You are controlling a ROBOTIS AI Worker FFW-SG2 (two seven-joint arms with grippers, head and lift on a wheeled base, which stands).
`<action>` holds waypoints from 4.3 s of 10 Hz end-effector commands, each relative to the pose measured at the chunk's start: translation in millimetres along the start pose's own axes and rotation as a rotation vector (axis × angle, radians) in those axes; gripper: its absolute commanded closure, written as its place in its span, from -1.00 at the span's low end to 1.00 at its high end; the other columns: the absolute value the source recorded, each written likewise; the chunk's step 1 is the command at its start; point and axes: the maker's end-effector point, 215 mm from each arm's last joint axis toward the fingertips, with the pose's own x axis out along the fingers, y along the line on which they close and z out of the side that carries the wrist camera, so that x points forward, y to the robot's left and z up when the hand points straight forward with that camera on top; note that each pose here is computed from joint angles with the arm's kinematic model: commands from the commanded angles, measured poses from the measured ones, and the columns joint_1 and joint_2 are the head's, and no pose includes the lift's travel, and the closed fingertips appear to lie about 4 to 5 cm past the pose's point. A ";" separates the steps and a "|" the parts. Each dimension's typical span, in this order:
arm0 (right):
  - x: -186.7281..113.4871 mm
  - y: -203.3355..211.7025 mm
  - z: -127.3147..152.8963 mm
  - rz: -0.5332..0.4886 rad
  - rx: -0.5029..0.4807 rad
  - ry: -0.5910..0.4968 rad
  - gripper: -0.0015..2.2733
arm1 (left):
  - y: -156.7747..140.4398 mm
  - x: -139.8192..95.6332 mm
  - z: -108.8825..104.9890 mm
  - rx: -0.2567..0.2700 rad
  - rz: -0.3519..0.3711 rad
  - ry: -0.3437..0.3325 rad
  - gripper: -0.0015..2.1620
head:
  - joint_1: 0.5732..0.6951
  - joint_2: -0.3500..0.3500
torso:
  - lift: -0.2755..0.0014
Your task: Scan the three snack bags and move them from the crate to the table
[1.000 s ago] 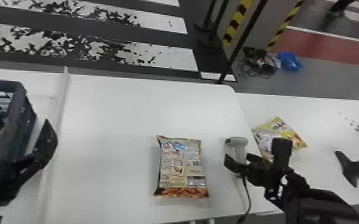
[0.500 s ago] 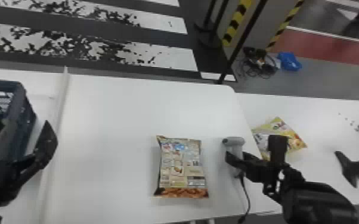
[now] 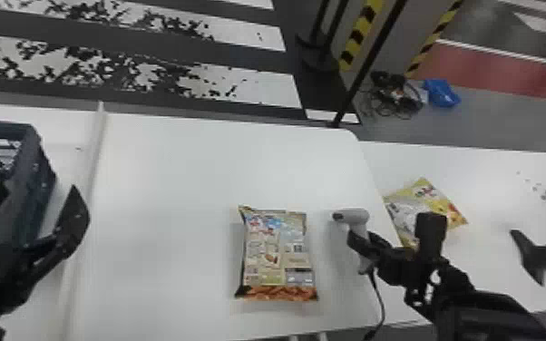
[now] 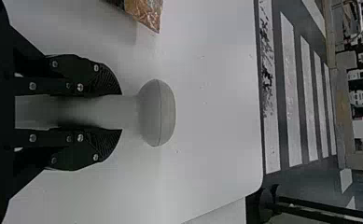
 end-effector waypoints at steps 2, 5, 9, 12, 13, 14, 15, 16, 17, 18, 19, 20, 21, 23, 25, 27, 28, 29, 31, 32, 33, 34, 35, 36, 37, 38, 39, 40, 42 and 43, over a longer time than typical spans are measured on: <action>-48.6 14.2 2.8 -0.059 0.018 -0.021 0.97 | 0.7 1.9 -2.5 0.002 0.000 0.004 -0.97 | 1.00 -0.81 | 0.54; -91.6 57.9 2.4 -0.049 0.071 -0.042 0.97 | -3.0 6.5 -4.7 -0.010 -0.012 0.007 -0.97 | 1.00 -0.80 | 0.54; -119.9 112.9 -7.2 0.041 0.108 0.080 0.97 | -3.0 9.8 -13.6 -0.016 -0.013 0.023 -0.97 | 1.00 -0.62 | 0.54; -125.0 142.5 -10.7 0.127 0.120 0.107 0.97 | -3.5 10.4 -13.3 -0.020 -0.008 0.022 -0.97 | 1.00 -0.48 | 0.54; -123.3 145.4 -9.9 0.133 0.117 0.103 0.97 | -5.6 10.4 -13.2 -0.021 -0.010 0.021 -0.97 | 1.00 -0.44 | 0.54; -116.3 145.9 -9.4 0.139 0.126 0.100 0.97 | -7.0 10.6 -11.1 -0.016 -0.014 0.019 -0.97 | 1.00 -0.42 | 0.54; -110.2 143.2 -11.1 0.137 0.134 0.102 0.97 | -5.6 10.2 -10.5 -0.015 -0.012 0.019 -0.97 | 1.00 -0.41 | 0.54; -102.0 143.9 -13.5 0.142 0.144 0.104 0.97 | -2.7 9.1 -12.1 -0.010 -0.008 0.023 -0.97 | 1.00 -0.41 | 0.54; -97.1 143.1 -16.0 0.140 0.143 0.102 0.97 | -1.7 9.1 -11.9 -0.008 -0.008 0.023 -0.97 | 1.00 -0.40 | 0.54; -91.4 145.4 -17.5 0.144 0.142 0.103 0.97 | 0.0 9.0 -12.4 -0.005 -0.006 0.025 -0.97 | 1.00 -0.39 | 0.54; -88.8 145.1 -19.5 0.143 0.142 0.105 0.97 | 0.8 9.0 -12.2 -0.005 -0.005 0.025 -0.97 | 1.00 -0.37 | 0.54; -86.5 145.4 -23.7 0.146 0.143 0.113 0.97 | 1.0 9.0 -13.0 -0.005 -0.004 0.026 -0.97 | 1.00 -0.36 | 0.54; -84.3 145.9 -26.7 0.148 0.140 0.120 0.97 | 1.0 9.0 -13.0 -0.005 -0.004 0.026 -0.97 | 1.00 -0.35 | 0.54; -81.1 141.3 -29.4 0.142 0.136 0.127 0.97 | 1.5 9.3 -15.7 -0.007 -0.002 0.032 -0.97 | 1.00 -0.35 | 0.54; -79.7 141.9 -31.8 0.144 0.131 0.135 0.97 | 2.3 9.8 -15.7 -0.004 -0.001 0.033 -0.97 | 1.00 -0.36 | 0.54; -78.1 145.3 -36.8 0.148 0.118 0.151 0.97 | 2.3 9.3 -16.4 -0.005 0.000 0.034 -0.97 | 1.00 -0.35 | 0.54; -77.5 145.5 -34.1 0.149 0.117 0.144 0.97 | 2.6 9.3 -16.4 -0.005 0.001 0.034 -0.97 | 1.00 -0.35 | 0.54; -77.3 143.0 -27.8 0.144 0.113 0.127 0.97 | 2.6 9.3 -16.4 -0.005 0.001 0.034 -0.97 | 1.00 -0.34 | 0.54; -75.3 128.9 -4.7 0.121 0.105 0.083 0.97 | 1.8 8.0 -15.2 -0.004 -0.001 0.033 -0.97 | 1.00 -0.35 | 0.54; -70.6 119.7 12.4 0.107 0.099 0.039 0.97 | 1.4 7.2 -14.0 -0.003 -0.001 0.030 -0.97 | 1.00 -0.37 | 0.54; -62.9 104.8 29.3 0.076 0.082 -0.012 0.97 | 0.4 6.9 -14.1 -0.004 -0.001 0.032 -0.97 | 1.00 -0.40 | 0.54; -55.0 88.3 37.9 0.038 0.063 -0.032 0.97 | -0.3 5.3 -11.9 -0.001 -0.001 0.028 -0.97 | 1.00 -0.45 | 0.54; -46.2 71.0 44.7 0.006 0.054 -0.038 0.97 | -0.3 4.9 -12.6 0.004 0.001 0.030 -0.97 | 1.00 -0.51 | 0.54; -33.8 52.6 43.3 -0.027 0.051 -0.030 0.97 | -1.1 4.4 -13.5 0.006 0.000 0.032 -0.97 | 1.00 -0.56 | 0.54; -20.4 36.8 38.0 -0.055 0.050 -0.016 0.97 | -1.0 4.3 -14.3 0.008 0.001 0.033 -0.97 | 1.00 -0.60 | 0.54; -7.6 23.0 27.4 -0.074 0.055 0.007 0.97 | -0.5 4.3 -15.1 0.006 0.003 0.035 -0.97 | 1.00 -0.66 | 0.54; 4.4 11.3 17.8 -0.092 0.058 0.029 0.97 | -0.5 4.7 -15.3 0.010 0.003 0.036 -0.97 | 1.00 -0.71 | 0.54; 13.2 2.7 8.2 -0.101 0.067 0.046 0.97 | -0.3 5.6 -16.6 0.012 0.003 0.041 -0.97 | 1.00 -0.74 | 0.54; 22.3 -8.3 0.7 -0.116 0.069 0.065 0.96 | 0.0 7.4 -18.5 0.012 0.003 0.048 -0.97 | 1.00 -0.79 | 0.54; 27.4 -13.2 -6.2 -0.115 0.064 0.099 0.79 | -0.8 8.6 -20.3 0.015 -0.001 0.055 -0.97 | 1.00 -0.81 | 0.54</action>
